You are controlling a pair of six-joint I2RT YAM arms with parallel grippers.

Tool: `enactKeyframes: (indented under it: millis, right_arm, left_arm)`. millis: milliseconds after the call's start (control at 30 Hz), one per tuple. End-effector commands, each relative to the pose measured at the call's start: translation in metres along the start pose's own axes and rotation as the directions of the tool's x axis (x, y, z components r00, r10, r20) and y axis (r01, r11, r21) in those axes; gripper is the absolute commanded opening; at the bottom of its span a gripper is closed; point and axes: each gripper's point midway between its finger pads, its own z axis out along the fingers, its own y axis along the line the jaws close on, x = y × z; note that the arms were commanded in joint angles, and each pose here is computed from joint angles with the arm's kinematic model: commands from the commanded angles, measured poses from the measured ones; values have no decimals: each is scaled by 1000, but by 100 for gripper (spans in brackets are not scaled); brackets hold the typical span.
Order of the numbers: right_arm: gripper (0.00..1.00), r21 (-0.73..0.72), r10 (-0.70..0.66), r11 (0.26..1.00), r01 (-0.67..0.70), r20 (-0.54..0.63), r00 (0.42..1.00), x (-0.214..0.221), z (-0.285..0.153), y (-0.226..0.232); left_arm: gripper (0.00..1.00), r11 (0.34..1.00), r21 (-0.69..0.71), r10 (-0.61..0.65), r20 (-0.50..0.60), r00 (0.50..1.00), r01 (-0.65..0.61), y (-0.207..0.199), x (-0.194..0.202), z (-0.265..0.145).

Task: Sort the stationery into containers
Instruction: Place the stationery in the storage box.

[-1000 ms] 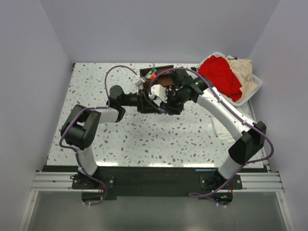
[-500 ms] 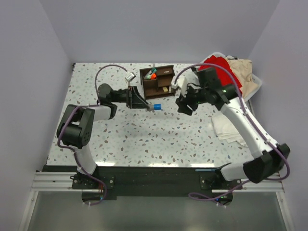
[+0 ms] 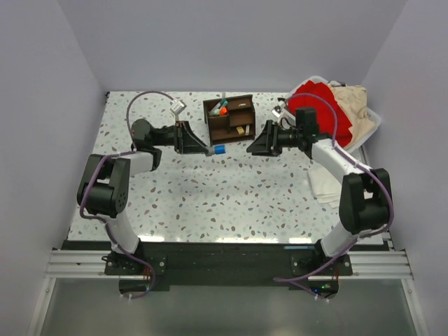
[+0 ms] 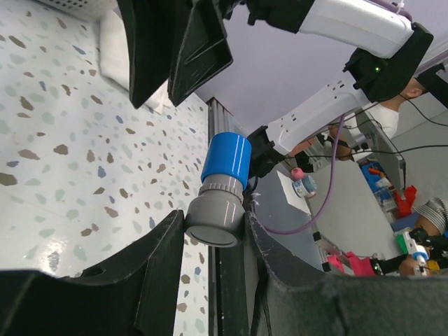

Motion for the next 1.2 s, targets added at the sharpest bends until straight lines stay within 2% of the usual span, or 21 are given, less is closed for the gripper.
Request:
enactKeyframes:
  millis: [0, 200, 367, 467, 733, 1167]
  right_arm:
    - [56, -151, 140, 980, -130, 55, 989, -31, 0, 29]
    - [60, -198, 142, 973, -123, 87, 986, -56, 1, 47]
    - [61, -209, 138, 971, -119, 78, 987, -59, 5, 61]
    - [61, -225, 110, 970, -94, 59, 992, -55, 12, 72]
    - [59, -193, 88, 978, -80, 36, 995, -47, 30, 64]
    - [58, -209, 53, 976, -54, -12, 999, -38, 45, 70]
  left_arm:
    - [0, 991, -18, 133, 21, 991, -133, -2, -22, -10]
    - [0, 994, -25, 105, 19, 994, -104, 15, -21, -10]
    - [0, 994, -25, 109, 22, 994, -109, 30, -27, -7]
    - [0, 993, -13, 119, 12, 993, -118, 35, -31, -1]
    - [0, 993, 18, 120, -9, 993, -120, 36, -29, 17]
    - [0, 992, 19, 128, 0, 992, -127, 41, -33, 18]
